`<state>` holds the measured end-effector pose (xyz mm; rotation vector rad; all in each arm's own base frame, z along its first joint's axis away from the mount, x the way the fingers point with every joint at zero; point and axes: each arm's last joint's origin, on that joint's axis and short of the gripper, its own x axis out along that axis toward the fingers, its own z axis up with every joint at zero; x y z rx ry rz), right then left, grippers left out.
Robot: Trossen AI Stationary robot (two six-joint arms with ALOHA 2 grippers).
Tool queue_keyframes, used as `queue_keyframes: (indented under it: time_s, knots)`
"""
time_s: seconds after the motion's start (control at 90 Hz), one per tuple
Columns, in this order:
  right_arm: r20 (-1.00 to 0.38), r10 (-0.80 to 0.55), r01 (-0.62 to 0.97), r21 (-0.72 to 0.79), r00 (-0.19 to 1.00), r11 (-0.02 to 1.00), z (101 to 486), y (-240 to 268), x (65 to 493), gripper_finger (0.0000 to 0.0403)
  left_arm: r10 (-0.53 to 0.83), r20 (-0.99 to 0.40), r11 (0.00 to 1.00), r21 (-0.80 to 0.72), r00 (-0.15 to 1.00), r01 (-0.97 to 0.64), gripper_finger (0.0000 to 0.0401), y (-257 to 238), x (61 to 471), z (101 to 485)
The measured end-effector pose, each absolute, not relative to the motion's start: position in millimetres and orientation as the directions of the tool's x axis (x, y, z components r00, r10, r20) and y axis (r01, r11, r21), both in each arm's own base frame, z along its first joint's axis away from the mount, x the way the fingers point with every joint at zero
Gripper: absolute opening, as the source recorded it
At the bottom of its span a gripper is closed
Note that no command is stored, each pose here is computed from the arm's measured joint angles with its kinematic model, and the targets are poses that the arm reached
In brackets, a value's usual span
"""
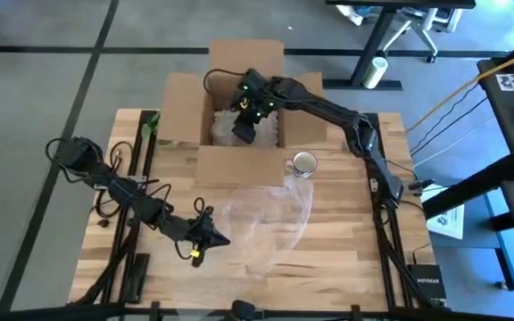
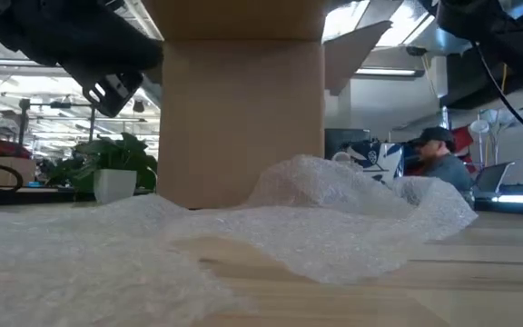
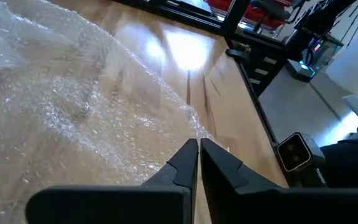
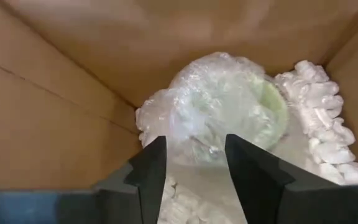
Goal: Wrap mug
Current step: Wrap the blue mug with the bubble wrap
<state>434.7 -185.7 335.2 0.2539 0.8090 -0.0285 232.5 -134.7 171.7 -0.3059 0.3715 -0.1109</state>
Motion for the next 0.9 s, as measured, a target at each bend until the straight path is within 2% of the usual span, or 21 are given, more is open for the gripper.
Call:
queue_keyframes:
  time_s: [0.3, 0.456, 0.578, 0.733, 0.9]
  knots:
    - [-0.647, -0.024, 0.143, 0.132, 0.762, 0.981, 394.8, -169.8, 402.0, 0.0150, -0.159, -0.354, 0.947, -0.317, 0.921, 0.042, 0.0000, -134.4, 232.0, 170.3]
    - [-0.643, -0.091, 0.181, 0.076, 0.761, 0.981, 424.4, -152.4, 377.1, 0.0145, -0.162, -0.354, 0.947, -0.319, 0.921, 0.044, 0.0000, -135.0, 231.6, 170.3]
    - [-0.694, -0.094, 0.189, 0.061, 0.713, 0.980, 436.9, -133.8, 356.1, 0.0106, -0.164, -0.354, 0.947, -0.319, 0.921, 0.047, 0.0000, -135.7, 231.2, 170.4]
    - [-0.779, -0.054, 0.152, 0.054, 0.625, 0.987, 445.7, -99.7, 332.5, 0.0015, -0.165, -0.351, 0.945, -0.323, 0.922, 0.046, 0.0000, -135.8, 231.3, 170.6]
    - [-0.824, -0.034, 0.127, 0.047, 0.566, 0.991, 451.3, -57.2, 321.4, 0.0016, -0.167, -0.344, 0.939, -0.342, 0.924, 0.042, 0.0000, -136.0, 231.5, 171.1]
